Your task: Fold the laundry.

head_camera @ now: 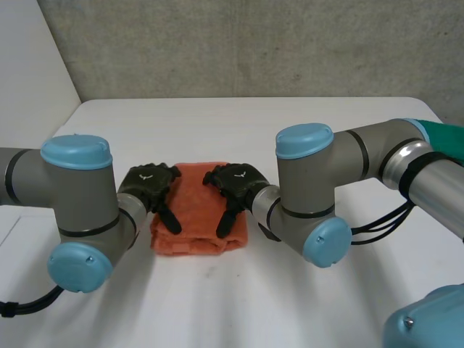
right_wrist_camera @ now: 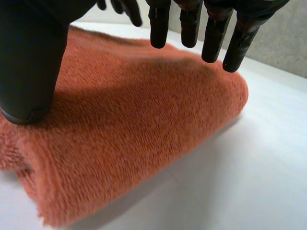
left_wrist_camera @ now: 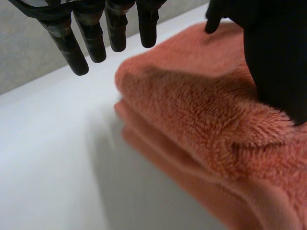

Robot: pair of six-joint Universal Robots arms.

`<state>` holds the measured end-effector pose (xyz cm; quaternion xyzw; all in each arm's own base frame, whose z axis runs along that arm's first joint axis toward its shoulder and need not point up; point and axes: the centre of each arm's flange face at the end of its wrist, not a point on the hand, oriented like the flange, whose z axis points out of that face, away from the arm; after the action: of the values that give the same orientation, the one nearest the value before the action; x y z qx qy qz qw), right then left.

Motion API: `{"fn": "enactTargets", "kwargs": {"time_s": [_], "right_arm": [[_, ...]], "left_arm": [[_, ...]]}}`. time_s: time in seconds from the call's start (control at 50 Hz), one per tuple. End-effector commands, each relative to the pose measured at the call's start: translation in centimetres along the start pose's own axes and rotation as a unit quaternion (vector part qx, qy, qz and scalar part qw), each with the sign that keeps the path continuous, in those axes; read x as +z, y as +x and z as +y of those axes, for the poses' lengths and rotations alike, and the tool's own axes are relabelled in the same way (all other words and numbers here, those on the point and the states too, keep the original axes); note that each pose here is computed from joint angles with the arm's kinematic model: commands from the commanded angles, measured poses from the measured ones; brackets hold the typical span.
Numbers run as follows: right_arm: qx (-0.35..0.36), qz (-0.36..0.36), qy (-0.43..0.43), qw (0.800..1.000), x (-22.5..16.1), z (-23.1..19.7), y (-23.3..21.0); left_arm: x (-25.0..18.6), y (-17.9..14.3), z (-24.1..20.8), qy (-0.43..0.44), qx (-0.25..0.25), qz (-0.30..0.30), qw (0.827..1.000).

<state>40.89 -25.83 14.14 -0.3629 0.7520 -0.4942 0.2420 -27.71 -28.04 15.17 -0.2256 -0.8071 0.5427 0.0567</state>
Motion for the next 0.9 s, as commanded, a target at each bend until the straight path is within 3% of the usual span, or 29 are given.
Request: {"fn": "enactTargets", "kwargs": {"time_s": [0.02, 0.2, 0.32, 0.44, 0.54, 0.64, 0.72, 0.9], "right_arm": [[-0.004, 0.003, -0.014, 1.0, 0.6, 1.0, 0.1], [-0.008, 0.003, -0.02, 1.0, 0.8, 1.5, 0.1], [-0.029, 0.009, -0.001, 1.0, 0.0, -0.4, 0.3], [-0.03, 0.056, 0.055, 0.996, -3.4, -5.4, 2.1], [-0.032, 0.12, 0.109, 0.986, -5.8, -7.9, 3.7], [-0.024, 0.162, 0.113, 0.98, -8.2, -7.4, 4.2], [-0.021, 0.148, 0.077, 0.986, -8.6, -5.0, 3.6], [-0.021, 0.068, 0.038, 0.997, -8.4, -1.3, 1.3]], "left_arm": [[-0.1, 0.0, 0.8, -0.017, 0.002, -0.009, 1.0], [-0.3, 0.3, 1.0, -0.022, 0.02, -0.003, 1.0], [-0.8, 0.3, 0.1, -0.007, 0.03, -0.001, 1.0], [-3.4, -0.3, -4.7, 0.07, 0.021, 0.003, 0.997], [-6.1, -0.1, -8.2, 0.137, 0.021, 0.05, 0.989], [-8.7, 1.0, -11.0, 0.195, 0.024, 0.141, 0.97], [-9.8, 1.8, -11.9, 0.212, 0.011, 0.197, 0.957], [-10.3, 2.1, -12.9, 0.222, -0.015, 0.232, 0.947]]}}
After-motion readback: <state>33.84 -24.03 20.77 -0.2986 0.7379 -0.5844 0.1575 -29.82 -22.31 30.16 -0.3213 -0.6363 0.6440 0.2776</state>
